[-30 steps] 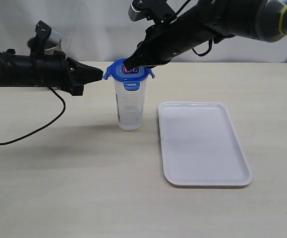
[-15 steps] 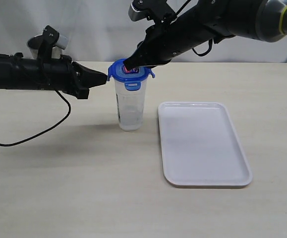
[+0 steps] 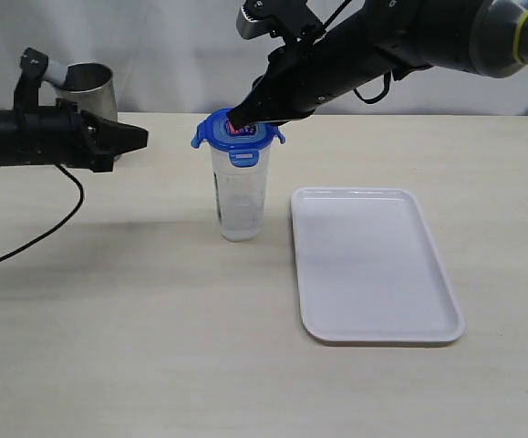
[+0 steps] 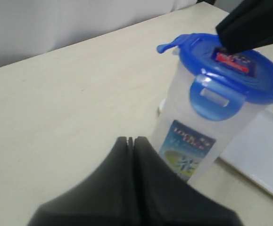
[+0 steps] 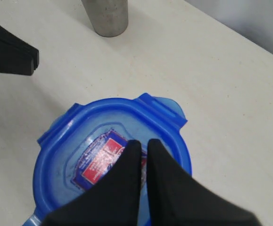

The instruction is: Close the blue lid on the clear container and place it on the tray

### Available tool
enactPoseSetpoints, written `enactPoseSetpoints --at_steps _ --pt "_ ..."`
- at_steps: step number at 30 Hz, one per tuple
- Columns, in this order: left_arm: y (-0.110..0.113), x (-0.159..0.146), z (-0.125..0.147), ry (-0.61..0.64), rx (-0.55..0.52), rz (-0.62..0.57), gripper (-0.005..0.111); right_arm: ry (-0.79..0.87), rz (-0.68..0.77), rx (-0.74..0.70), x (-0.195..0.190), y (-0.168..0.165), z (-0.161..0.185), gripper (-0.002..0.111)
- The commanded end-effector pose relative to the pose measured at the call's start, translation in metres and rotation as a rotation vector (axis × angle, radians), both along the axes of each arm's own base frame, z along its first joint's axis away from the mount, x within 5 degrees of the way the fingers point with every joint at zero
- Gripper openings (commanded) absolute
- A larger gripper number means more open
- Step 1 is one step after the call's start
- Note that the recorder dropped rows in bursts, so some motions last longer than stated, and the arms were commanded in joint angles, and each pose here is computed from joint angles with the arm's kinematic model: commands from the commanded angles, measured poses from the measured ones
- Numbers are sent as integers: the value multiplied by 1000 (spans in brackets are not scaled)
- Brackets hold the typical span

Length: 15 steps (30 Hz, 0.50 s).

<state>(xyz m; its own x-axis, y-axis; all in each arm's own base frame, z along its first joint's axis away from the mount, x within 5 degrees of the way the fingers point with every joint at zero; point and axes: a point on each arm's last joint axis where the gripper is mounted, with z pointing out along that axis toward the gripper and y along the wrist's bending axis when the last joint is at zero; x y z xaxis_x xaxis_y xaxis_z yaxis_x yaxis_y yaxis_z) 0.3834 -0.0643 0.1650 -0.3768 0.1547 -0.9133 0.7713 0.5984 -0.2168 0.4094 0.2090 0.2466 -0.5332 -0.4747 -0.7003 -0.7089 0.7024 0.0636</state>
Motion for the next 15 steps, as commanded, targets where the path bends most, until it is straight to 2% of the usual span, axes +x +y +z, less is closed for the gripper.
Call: enactPoseSetpoints --at_steps 1,5,9,12,15 --pt "14 5 -10 13 115 108 0 74 53 -90 -3 -1 -26 4" --pt "22 10 -8 21 306 262 0 74 53 -90 -3 -1 -26 4" --pt "38 13 6 29 551 512 0 74 53 -90 -3 -1 -26 4" --pt "44 13 18 55 526 625 0 74 53 -90 -3 -1 -26 4" --pt "39 13 27 37 459 594 0 74 53 -90 -3 -1 -26 4"
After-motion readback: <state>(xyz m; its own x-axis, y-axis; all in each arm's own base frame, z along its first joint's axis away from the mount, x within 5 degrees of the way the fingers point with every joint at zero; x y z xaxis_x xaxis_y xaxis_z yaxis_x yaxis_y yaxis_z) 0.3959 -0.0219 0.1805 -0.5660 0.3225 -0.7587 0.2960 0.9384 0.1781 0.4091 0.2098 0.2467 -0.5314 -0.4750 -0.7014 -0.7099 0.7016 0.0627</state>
